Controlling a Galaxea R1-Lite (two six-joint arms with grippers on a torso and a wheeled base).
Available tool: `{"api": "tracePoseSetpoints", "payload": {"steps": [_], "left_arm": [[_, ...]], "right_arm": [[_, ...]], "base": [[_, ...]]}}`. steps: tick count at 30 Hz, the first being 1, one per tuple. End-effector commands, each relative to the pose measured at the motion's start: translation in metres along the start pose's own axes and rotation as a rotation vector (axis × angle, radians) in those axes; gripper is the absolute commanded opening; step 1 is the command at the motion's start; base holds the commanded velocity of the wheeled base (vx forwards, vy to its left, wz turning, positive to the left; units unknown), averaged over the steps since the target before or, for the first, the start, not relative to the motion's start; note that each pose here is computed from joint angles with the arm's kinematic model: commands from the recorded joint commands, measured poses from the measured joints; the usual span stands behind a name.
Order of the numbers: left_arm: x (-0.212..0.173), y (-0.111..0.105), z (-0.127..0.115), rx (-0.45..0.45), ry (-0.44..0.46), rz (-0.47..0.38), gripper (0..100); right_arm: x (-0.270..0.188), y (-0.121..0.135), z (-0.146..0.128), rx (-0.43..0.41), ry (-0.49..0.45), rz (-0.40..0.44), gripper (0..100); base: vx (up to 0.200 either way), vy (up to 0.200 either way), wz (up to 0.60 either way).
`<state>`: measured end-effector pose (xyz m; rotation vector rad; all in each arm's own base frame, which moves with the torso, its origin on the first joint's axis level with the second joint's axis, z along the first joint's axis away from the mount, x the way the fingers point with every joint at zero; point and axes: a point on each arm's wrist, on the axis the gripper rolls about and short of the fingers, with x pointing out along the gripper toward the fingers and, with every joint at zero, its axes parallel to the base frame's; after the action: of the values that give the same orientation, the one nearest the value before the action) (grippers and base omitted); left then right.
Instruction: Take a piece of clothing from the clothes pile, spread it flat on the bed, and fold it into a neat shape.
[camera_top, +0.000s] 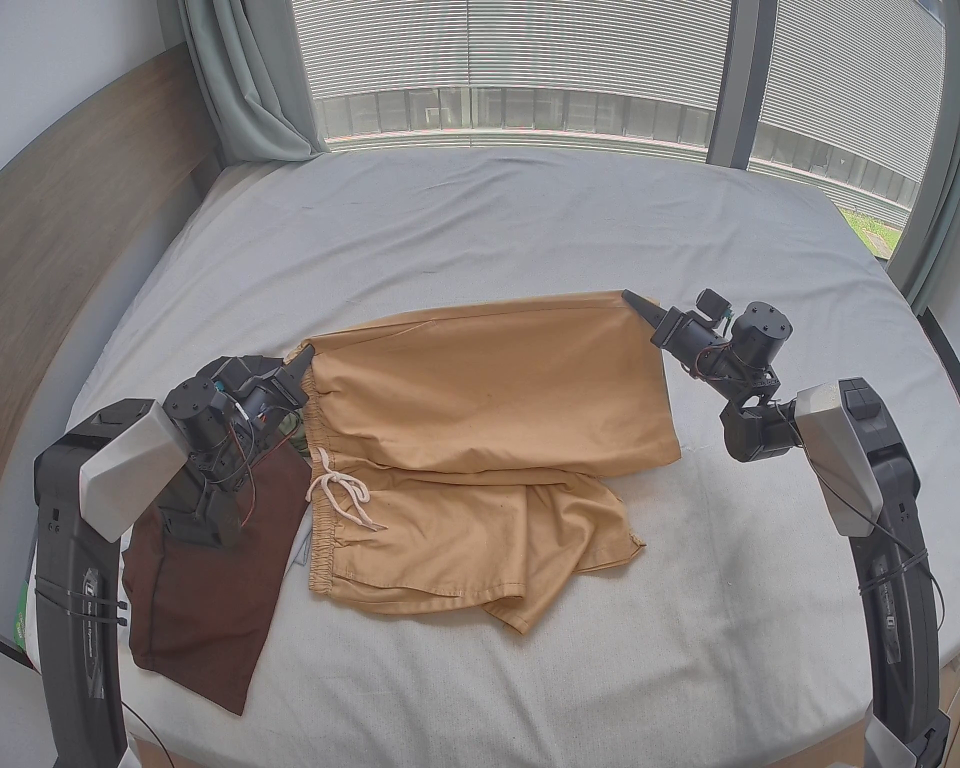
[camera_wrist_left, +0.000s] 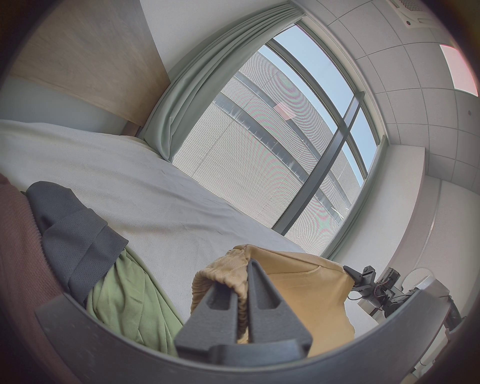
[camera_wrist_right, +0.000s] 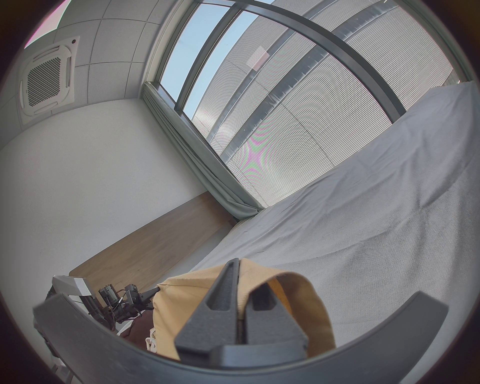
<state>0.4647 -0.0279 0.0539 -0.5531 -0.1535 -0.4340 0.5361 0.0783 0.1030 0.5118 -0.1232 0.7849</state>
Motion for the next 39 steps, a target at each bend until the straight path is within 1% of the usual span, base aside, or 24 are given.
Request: {"api": "tracePoseSetpoints", "payload": {"steps": [1,2,3,4,6,9,13,14,17,19,20,22,26,28,29,30,33,36,39], "left_arm": [[0.001,0.0,0.0,0.0,-0.004,-0.003,0],[0.001,0.0,0.0,0.0,-0.004,-0.003,0],[0.002,0.0,0.001,0.002,-0.008,-0.004,0],[0.002,0.0,0.001,0.002,-0.007,-0.005,100],[0.001,-0.001,0.001,-0.01,-0.005,-0.006,100],[0.001,-0.004,-0.002,-0.055,0.005,-0.006,100],[-0.002,-0.004,-0.007,-0.069,0.028,0.006,100],[-0.004,-0.003,-0.007,-0.072,0.033,0.009,100],[-0.01,-0.001,-0.009,-0.076,0.051,0.022,100],[-0.012,-0.002,-0.008,-0.077,0.055,0.023,100],[-0.017,-0.008,-0.002,-0.079,0.063,0.025,100],[-0.02,-0.013,0.001,-0.083,0.072,0.023,100],[-0.042,-0.032,0.013,-0.099,0.136,0.01,100],[-0.047,-0.035,0.015,-0.104,0.149,0.008,100],[-0.058,-0.042,0.02,-0.109,0.175,0.004,100],[-0.063,-0.045,0.023,-0.11,0.184,0.001,100],[-0.077,-0.053,0.031,-0.113,0.2,0.01,100],[-0.094,-0.059,0.041,-0.115,0.211,0.025,100],[-0.116,-0.069,0.045,-0.113,0.259,0.018,100]], "right_arm": [[0.001,-0.002,-0.003,0.0,-0.001,0.003,0],[0.001,-0.002,-0.003,0.0,-0.001,0.003,100],[0.001,-0.002,-0.004,-0.001,0.0,0.002,100],[0.002,-0.002,-0.003,-0.001,0.0,0.002,100],[0.001,-0.004,-0.003,-0.001,-0.001,-0.002,100],[-0.001,-0.005,-0.003,-0.001,-0.005,-0.011,100],[-0.002,-0.003,-0.005,-0.005,-0.018,-0.028,100],[-0.005,-0.002,-0.007,-0.005,-0.014,-0.034,100],[-0.012,0.011,0.001,0.0,-0.007,-0.036,100],[-0.015,0.014,0.001,0.004,-0.001,-0.04,100],[-0.023,0.023,0.002,0.009,0.006,-0.042,100],[-0.029,0.029,0.001,0.015,0.014,-0.046,100],[-0.049,0.058,-0.006,0.042,0.052,-0.041,100],[-0.055,0.063,-0.006,0.047,0.058,-0.043,100],[-0.065,0.075,-0.005,0.051,0.064,-0.042,100],[-0.069,0.081,-0.006,0.054,0.068,-0.037,100],[-0.081,0.095,-0.007,0.055,0.067,-0.026,100],[-0.094,0.109,-0.011,0.071,0.092,-0.031,100],[-0.108,0.127,-0.006,0.086,0.116,-0.037,100]], "base": [[0.0,0.0,0.0],[0.0,0.0,0.0],[0.0,0.0,0.0],[0.0,0.0,0.0],[0.0,0.0,0.0],[0.0,0.0,0.0],[0.0,0.0,0.0],[0.0,0.0,0.0],[0.0,0.0,0.0],[0.0,0.0,0.0],[0.0,0.0,0.0],[0.0,0.0,0.0],[0.0,0.0,0.0],[0.0,0.0,0.0],[0.0,0.0,0.0],[0.0,0.0,0.0],[0.0,0.0,0.0],[0.0,0.0,0.0],[0.0,0.0,0.0]]}}
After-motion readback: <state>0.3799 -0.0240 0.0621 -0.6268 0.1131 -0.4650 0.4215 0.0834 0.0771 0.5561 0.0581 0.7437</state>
